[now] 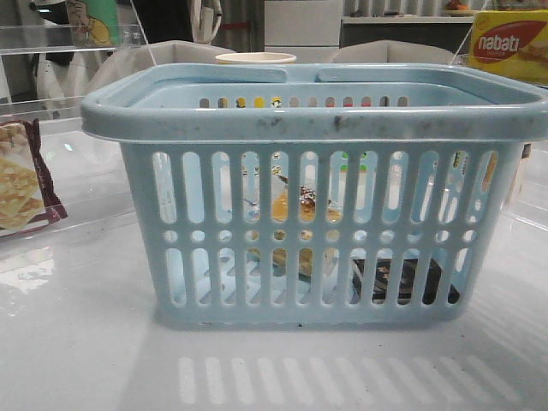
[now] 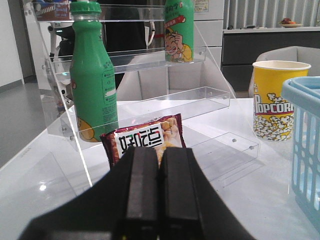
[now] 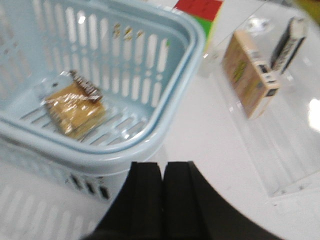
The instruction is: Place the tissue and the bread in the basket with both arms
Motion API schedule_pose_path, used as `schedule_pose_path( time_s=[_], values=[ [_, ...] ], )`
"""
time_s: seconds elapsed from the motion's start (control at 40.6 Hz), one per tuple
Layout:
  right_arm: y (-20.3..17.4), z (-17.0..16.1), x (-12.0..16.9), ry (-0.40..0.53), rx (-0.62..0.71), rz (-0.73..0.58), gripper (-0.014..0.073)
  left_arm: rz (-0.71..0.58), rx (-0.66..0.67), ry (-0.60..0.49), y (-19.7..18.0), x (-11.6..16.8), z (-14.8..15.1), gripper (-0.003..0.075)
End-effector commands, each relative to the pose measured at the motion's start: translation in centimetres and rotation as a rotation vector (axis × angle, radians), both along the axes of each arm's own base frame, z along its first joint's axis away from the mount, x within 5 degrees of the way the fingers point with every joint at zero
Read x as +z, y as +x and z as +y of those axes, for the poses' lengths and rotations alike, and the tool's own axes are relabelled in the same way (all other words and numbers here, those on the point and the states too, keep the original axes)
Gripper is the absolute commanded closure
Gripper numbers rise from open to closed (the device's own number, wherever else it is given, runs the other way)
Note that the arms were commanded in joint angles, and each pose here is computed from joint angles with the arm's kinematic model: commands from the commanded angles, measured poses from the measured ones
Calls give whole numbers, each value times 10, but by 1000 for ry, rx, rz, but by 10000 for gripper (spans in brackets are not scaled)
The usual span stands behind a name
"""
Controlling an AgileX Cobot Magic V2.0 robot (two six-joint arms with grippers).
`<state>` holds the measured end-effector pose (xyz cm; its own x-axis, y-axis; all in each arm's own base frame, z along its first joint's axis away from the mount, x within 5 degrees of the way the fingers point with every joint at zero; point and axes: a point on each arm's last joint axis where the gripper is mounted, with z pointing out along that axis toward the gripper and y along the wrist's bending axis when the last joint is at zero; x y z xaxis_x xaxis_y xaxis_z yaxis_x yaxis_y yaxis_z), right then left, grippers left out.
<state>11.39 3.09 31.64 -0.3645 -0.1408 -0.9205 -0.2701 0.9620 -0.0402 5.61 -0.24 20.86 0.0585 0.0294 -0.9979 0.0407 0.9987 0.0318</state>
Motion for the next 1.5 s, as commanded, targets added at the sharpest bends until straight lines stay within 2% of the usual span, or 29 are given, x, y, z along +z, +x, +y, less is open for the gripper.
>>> schedule_pose_path(
  time_s=[0.0,0.246,0.394,0.591,1.477],
  values=[
    [-14,-13,6,49,-74,-299,539,-113,-7,-6,-3,10,0,629],
    [-51,-28,-49,108,-210,-551,539,-113,-7,-6,-3,10,0,629],
    [-58,-31,-80,129,-251,-575,539,-113,-7,-6,-3,10,0,629],
    [-60,-31,-104,127,-252,-563,539,-113,-7,-6,-3,10,0,629],
    [-59,-31,-106,124,-253,-541,539,-112,-7,-6,-2,10,0,629]
  ],
)
